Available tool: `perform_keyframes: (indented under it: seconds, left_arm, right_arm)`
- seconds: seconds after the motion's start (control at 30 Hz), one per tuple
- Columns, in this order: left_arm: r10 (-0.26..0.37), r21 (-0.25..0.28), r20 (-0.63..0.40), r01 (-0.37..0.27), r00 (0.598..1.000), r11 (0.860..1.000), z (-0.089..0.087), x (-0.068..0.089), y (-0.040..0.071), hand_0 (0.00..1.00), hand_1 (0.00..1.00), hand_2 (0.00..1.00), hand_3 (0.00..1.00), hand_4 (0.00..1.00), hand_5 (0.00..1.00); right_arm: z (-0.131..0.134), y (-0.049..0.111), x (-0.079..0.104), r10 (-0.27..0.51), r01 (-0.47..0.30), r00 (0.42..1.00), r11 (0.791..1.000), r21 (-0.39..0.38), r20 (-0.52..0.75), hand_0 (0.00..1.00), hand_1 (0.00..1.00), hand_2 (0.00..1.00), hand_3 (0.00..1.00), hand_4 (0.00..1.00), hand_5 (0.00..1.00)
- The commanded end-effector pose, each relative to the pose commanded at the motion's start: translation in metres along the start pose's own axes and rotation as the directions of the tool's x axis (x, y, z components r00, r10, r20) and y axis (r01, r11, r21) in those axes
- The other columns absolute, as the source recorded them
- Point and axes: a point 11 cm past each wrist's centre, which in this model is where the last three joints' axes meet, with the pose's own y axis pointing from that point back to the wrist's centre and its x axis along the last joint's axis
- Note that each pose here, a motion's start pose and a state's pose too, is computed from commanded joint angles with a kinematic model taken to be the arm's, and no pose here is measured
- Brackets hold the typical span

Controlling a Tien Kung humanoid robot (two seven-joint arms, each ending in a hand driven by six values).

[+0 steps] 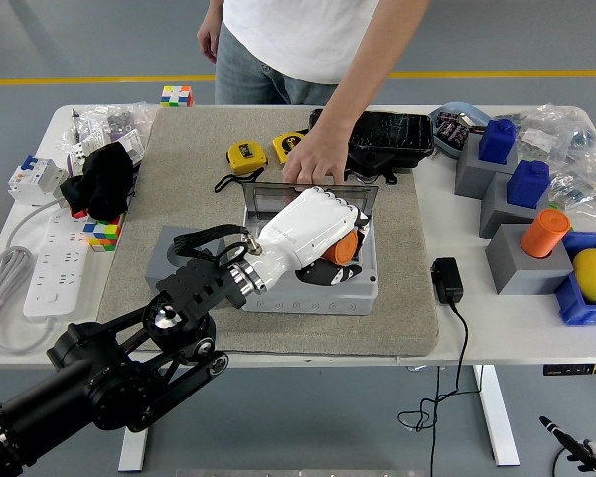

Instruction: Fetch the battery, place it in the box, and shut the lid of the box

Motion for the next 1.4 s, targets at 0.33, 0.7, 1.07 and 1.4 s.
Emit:
perform_keyframes:
  seconds: [0.33,0.7,1.07,1.4]
  left_arm:
    - [0.009,0.007,-0.029,-0.009,1.0,1.0,-0.002,-0.001,-0.006,0.049,0.07,0.101,0.117,0.742,0.076]
    - [-0.002,0.044,-0.049,0.004,0.999,0.999,-0.016,-0.011,-0.007,0.05,0.069,0.101,0.116,0.741,0.084]
    - [-0.009,0.055,-0.05,0.012,0.999,0.998,-0.019,-0.013,-0.005,0.05,0.07,0.102,0.117,0.738,0.088]
    - [0.0,0.051,-0.047,0.002,0.999,0.999,-0.018,-0.01,-0.007,0.051,0.07,0.102,0.117,0.735,0.092]
  right_arm:
    - [0.0,0.0,0.001,0.001,-0.001,1.0,1.0,0.0,-0.005,0.884,0.854,0.802,0.84,0.998,0.998]
    - [-0.002,0.0,0.001,0.001,-0.001,1.0,1.0,0.004,-0.003,0.883,0.854,0.802,0.839,0.998,0.998]
    - [-0.002,0.0,0.002,0.003,-0.003,1.0,1.0,0.004,-0.001,0.884,0.854,0.802,0.839,0.998,0.998]
    - [-0.002,0.0,0.001,0.002,-0.002,1.0,1.0,0.005,-0.001,0.883,0.854,0.802,0.84,0.998,0.998]
